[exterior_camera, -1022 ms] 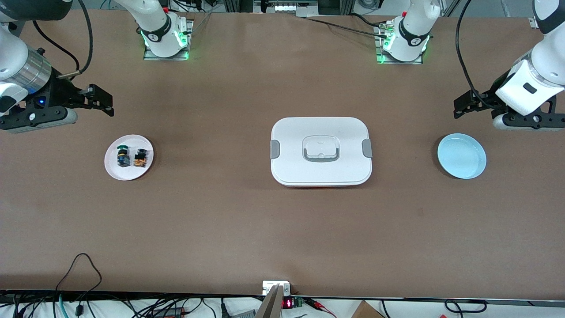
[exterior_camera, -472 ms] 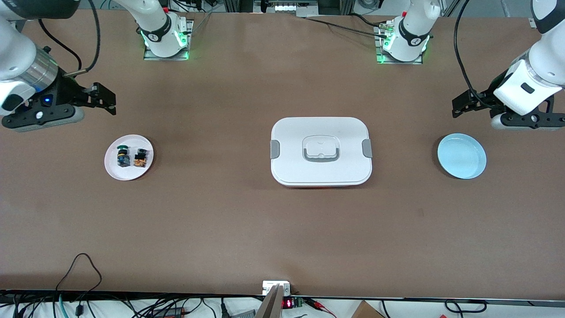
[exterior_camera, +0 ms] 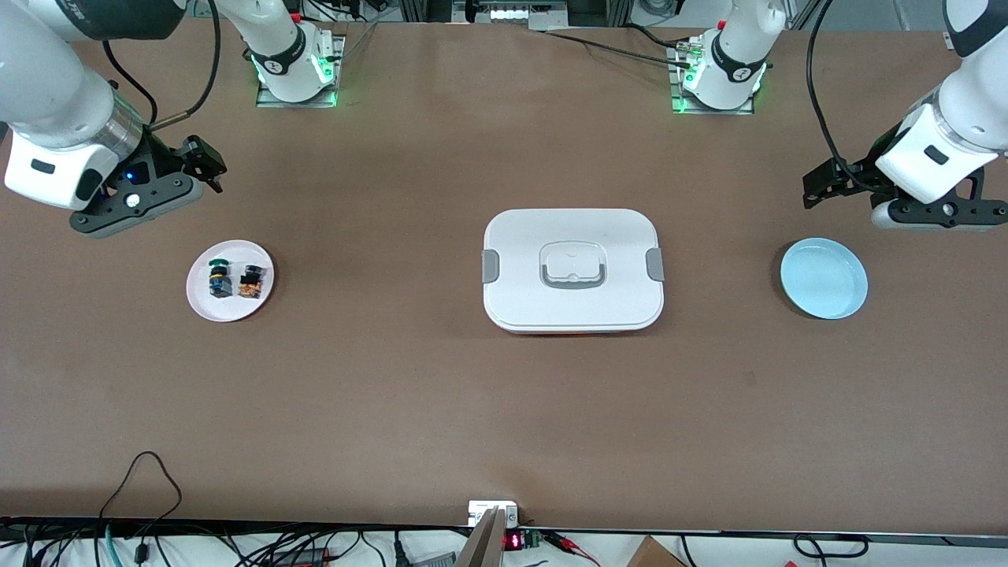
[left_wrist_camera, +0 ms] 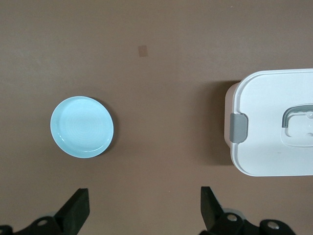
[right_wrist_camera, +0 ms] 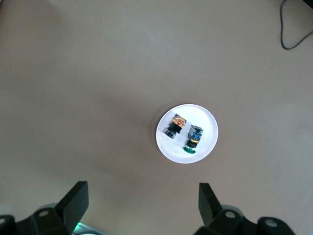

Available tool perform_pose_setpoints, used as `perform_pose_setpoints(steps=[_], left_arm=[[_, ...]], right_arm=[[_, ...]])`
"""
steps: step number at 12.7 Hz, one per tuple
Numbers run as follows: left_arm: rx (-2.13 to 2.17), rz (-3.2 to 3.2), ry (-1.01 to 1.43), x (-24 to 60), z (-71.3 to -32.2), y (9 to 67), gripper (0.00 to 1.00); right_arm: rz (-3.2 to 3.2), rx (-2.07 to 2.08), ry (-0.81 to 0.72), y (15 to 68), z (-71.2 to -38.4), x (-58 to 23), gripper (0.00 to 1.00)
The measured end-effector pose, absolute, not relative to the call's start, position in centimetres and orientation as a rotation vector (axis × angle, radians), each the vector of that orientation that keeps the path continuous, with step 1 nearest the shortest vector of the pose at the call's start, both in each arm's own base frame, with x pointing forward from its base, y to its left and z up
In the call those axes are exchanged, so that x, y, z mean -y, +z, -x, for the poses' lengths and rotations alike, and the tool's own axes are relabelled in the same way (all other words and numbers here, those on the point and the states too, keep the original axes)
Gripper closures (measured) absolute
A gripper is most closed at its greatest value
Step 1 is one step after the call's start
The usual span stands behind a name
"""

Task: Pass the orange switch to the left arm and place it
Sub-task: 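Move the right gripper down over the orange switch on the white plate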

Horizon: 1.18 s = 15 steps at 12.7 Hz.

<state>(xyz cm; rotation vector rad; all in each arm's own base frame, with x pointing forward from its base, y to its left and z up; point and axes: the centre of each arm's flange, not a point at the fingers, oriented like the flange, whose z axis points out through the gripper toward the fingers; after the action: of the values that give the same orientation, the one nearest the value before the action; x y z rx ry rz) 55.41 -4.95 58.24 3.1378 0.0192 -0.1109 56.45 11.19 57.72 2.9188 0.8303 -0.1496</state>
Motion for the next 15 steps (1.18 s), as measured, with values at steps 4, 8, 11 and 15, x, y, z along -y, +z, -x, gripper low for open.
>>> perform_pose_setpoints(steps=[4,8,11,15], left_arm=[[-0.031,-3.138,-0.111,4.5,-55.4,58.2,0.0],[-0.025,-3.138,-0.11,4.8,-55.4,58.3,0.0],[-0.025,-3.138,-0.11,4.8,-55.4,58.3,0.0],[-0.02,-3.138,-0.11,5.0,-55.4,58.3,0.0]], right_arm=[[-2.844,-1.082,-0.182,55.6,-58.1,-9.1,0.0],[-2.735,-1.385,-0.277,50.4,-60.9,-5.9,0.0],[-2.61,-1.655,-0.318,46.0,-62.9,-4.1,0.0],[-2.533,-1.88,-0.299,39.2,-64.1,-2.2,0.0]])
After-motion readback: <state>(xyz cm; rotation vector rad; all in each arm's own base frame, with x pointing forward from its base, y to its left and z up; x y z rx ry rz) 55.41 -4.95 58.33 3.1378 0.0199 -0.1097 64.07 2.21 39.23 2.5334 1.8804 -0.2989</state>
